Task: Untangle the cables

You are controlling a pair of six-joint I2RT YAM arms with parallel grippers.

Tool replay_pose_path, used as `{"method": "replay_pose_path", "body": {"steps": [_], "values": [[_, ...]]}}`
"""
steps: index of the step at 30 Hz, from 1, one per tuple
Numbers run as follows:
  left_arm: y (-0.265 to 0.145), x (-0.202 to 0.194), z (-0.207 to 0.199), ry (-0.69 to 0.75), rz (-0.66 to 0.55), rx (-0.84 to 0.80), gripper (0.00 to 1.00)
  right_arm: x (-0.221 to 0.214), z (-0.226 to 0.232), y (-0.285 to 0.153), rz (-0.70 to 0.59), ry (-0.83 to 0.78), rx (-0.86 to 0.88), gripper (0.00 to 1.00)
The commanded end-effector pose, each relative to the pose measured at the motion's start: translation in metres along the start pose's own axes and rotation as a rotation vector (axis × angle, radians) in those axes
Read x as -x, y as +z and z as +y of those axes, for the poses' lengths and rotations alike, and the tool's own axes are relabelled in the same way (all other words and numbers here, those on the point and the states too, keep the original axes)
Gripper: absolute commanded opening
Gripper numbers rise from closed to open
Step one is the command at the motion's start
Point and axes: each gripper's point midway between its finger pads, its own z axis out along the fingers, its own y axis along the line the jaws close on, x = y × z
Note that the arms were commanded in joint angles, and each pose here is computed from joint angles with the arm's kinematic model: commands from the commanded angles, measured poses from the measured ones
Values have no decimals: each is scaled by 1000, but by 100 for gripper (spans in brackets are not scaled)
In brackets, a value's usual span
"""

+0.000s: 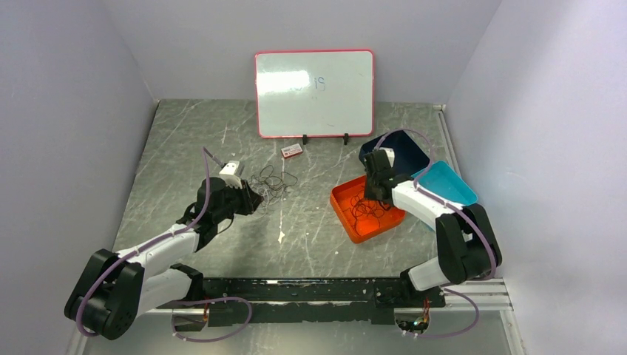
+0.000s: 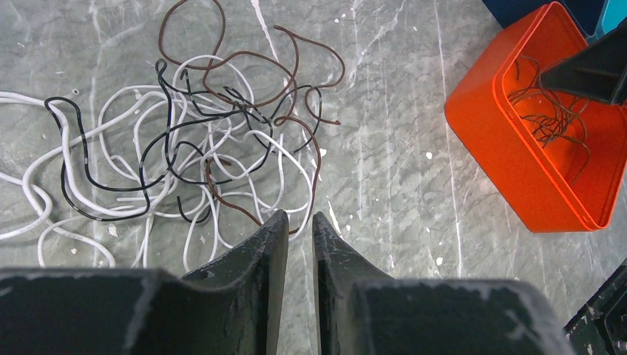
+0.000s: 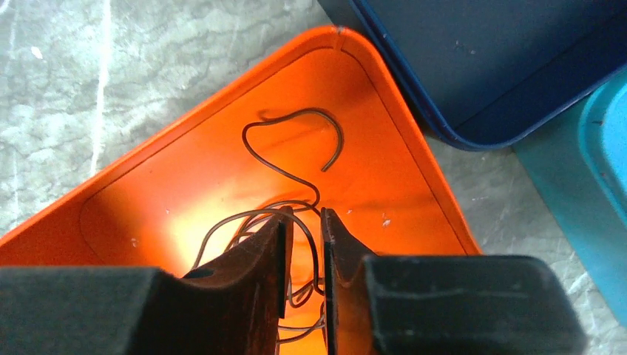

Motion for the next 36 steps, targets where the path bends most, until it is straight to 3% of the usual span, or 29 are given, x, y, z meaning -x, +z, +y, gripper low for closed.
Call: {"method": "replay_pose_path", "body": {"steps": [1, 15, 24, 30, 36], "values": [[0, 13, -8, 10, -26, -20, 24, 34, -1, -13, -95, 17, -3, 26], [5, 12, -8, 6, -16, -24, 24, 74, -17, -71, -223, 12, -34, 52], [6, 12, -9, 3, -15, -28, 24, 92, -15, -94, -276, 13, -3, 55], [5, 12, -8, 4, -12, -24, 24, 75, 13, -89, -190, -39, 154, 53], [4, 10, -7, 3, -12, -20, 24, 27, 11, -69, 65, -144, 142, 55]]}}
